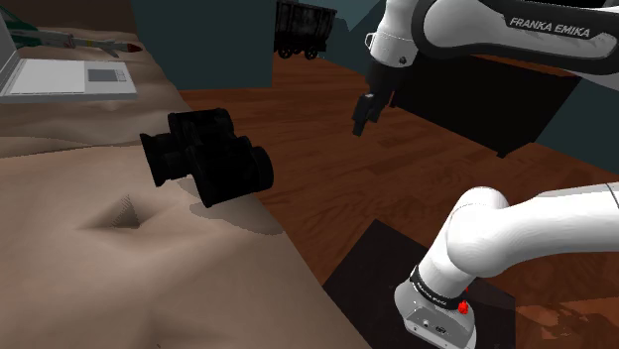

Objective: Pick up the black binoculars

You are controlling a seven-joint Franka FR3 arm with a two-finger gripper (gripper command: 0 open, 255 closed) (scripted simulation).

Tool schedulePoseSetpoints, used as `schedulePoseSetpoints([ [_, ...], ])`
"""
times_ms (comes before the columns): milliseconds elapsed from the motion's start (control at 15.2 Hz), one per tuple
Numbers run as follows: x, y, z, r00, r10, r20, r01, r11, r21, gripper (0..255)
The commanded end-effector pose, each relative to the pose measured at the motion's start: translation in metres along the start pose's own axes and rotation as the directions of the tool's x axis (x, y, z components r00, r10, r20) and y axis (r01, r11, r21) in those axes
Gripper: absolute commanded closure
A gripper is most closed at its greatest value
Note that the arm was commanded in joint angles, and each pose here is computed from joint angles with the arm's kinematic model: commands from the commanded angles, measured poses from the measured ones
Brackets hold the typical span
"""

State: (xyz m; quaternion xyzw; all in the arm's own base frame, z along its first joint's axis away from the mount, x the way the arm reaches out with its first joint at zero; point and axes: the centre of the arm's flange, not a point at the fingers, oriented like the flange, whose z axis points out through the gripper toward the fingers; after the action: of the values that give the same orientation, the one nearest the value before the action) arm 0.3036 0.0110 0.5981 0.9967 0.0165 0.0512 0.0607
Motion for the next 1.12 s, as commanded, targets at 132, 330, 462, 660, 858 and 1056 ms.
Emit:
schedulePoseSetpoints([
  [132, 0.002, -0.02, 0.0, 0.999, 0.031, -0.033, -0.03, 0.999, 0.037, 0],
  [330, 0.006, -0.049, -0.001, 0.994, 0.08, -0.08, -0.072, 0.993, 0.094, 0],
  [462, 0.01, -0.069, -0.003, 0.987, 0.113, -0.11, -0.098, 0.986, 0.132, 0],
  [660, 0.016, -0.098, -0.007, 0.974, 0.165, -0.152, -0.135, 0.972, 0.192, 0],
  [858, 0.023, -0.126, -0.013, 0.957, 0.219, -0.191, -0.168, 0.953, 0.252, 0],
  [1056, 0.031, -0.154, -0.021, 0.935, 0.273, -0.225, -0.196, 0.929, 0.312, 0],
])
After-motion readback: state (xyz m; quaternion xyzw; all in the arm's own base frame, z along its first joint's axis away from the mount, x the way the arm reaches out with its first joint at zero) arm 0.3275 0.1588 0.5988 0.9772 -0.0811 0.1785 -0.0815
